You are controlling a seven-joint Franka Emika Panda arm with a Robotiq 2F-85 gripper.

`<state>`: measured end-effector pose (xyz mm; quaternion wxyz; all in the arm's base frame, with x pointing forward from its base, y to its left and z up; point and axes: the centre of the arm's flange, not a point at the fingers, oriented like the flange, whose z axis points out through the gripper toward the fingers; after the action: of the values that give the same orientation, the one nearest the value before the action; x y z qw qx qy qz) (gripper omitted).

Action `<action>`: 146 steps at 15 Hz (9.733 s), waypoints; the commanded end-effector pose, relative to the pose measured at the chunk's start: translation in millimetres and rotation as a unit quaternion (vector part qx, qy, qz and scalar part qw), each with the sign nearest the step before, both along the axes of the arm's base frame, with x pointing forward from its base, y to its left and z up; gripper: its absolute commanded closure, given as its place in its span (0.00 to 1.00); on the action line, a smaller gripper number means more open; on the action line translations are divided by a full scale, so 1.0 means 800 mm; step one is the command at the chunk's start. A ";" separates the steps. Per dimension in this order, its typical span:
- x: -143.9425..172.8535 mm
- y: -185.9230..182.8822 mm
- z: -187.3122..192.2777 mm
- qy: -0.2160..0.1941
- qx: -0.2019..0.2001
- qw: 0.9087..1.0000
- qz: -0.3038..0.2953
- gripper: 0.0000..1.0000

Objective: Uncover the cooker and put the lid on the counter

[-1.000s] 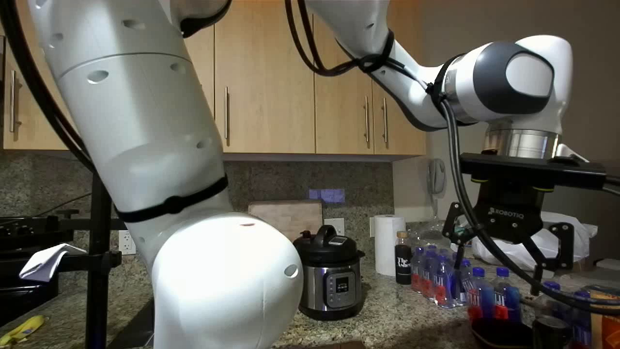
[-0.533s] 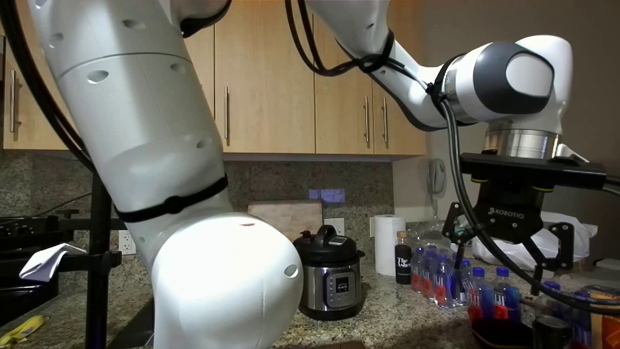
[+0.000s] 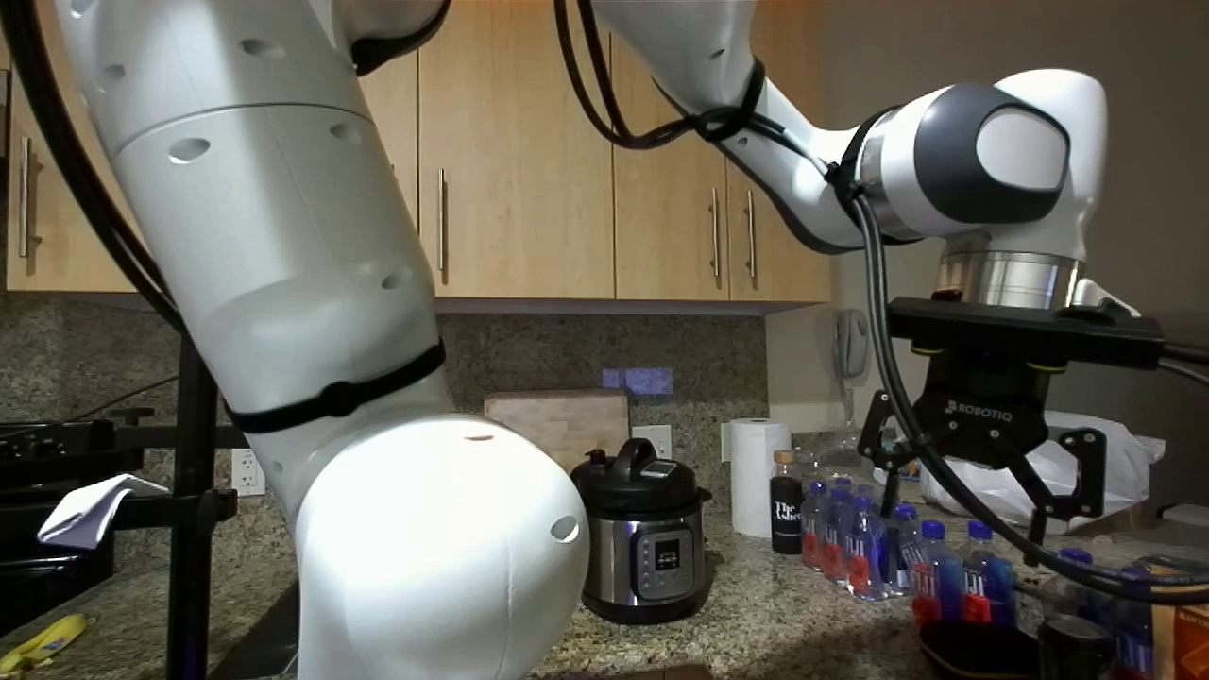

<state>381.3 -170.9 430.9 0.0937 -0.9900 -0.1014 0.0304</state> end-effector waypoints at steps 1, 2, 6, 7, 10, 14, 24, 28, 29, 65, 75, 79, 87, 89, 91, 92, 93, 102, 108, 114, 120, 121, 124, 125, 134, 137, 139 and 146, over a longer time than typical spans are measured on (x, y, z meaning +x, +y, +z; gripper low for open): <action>0.007 0.002 0.001 -0.047 0.029 0.998 -0.016 0.00; 0.010 0.002 0.003 -0.064 0.038 0.997 -0.024 0.00; 0.017 0.005 0.008 -0.099 0.063 0.993 -0.015 0.00; 0.017 0.005 0.008 -0.098 0.062 0.993 -0.005 0.00; 0.016 0.003 0.007 -0.095 0.048 0.994 0.031 0.00; 0.019 0.005 0.012 -0.087 0.045 0.995 0.028 0.00; 0.041 0.044 0.013 -0.097 0.066 0.992 0.042 0.00; 0.056 0.092 0.020 -0.108 0.088 0.989 0.055 0.00; 0.059 0.104 0.022 -0.112 0.093 0.988 0.058 0.00; 0.185 0.556 0.044 -0.104 0.228 0.936 0.249 0.00; 0.210 0.608 -0.021 -0.053 0.263 0.920 0.285 0.00; 0.206 0.632 -0.006 -0.039 0.286 0.906 0.309 0.00; 0.228 0.639 -0.044 -0.004 0.299 0.903 0.309 0.00; 0.232 0.635 -0.065 0.010 0.305 0.902 0.305 0.00; 0.237 0.633 -0.079 0.020 0.310 0.901 0.303 0.00; 0.239 0.632 -0.082 0.024 0.312 0.900 0.304 0.00; 0.240 0.633 -0.083 0.027 0.316 0.898 0.306 0.10; 0.240 0.648 -0.065 0.026 0.324 0.890 0.318 0.81; 0.236 0.657 -0.068 0.030 0.332 0.885 0.326 0.99; 0.232 0.653 -0.059 0.021 0.328 0.888 0.322 0.95; 0.225 0.647 -0.036 0.014 0.327 0.886 0.328 0.96; 0.225 0.645 -0.033 0.013 0.331 0.884 0.330 0.96; 0.223 0.638 -0.024 0.001 0.336 0.879 0.338 0.96; 0.222 0.635 -0.020 -0.004 0.336 0.878 0.341 0.96; 0.220 0.593 0.030 -0.031 0.348 0.871 0.346 0.96; 0.221 0.566 0.037 -0.035 0.363 0.868 0.337 0.96; 0.222 0.546 0.039 -0.037 0.376 0.866 0.329 0.96; 0.209 0.454 0.045 -0.070 0.387 0.880 0.266 0.96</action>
<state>576.5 226.1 447.6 0.4427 -0.8085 -0.3871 -0.0237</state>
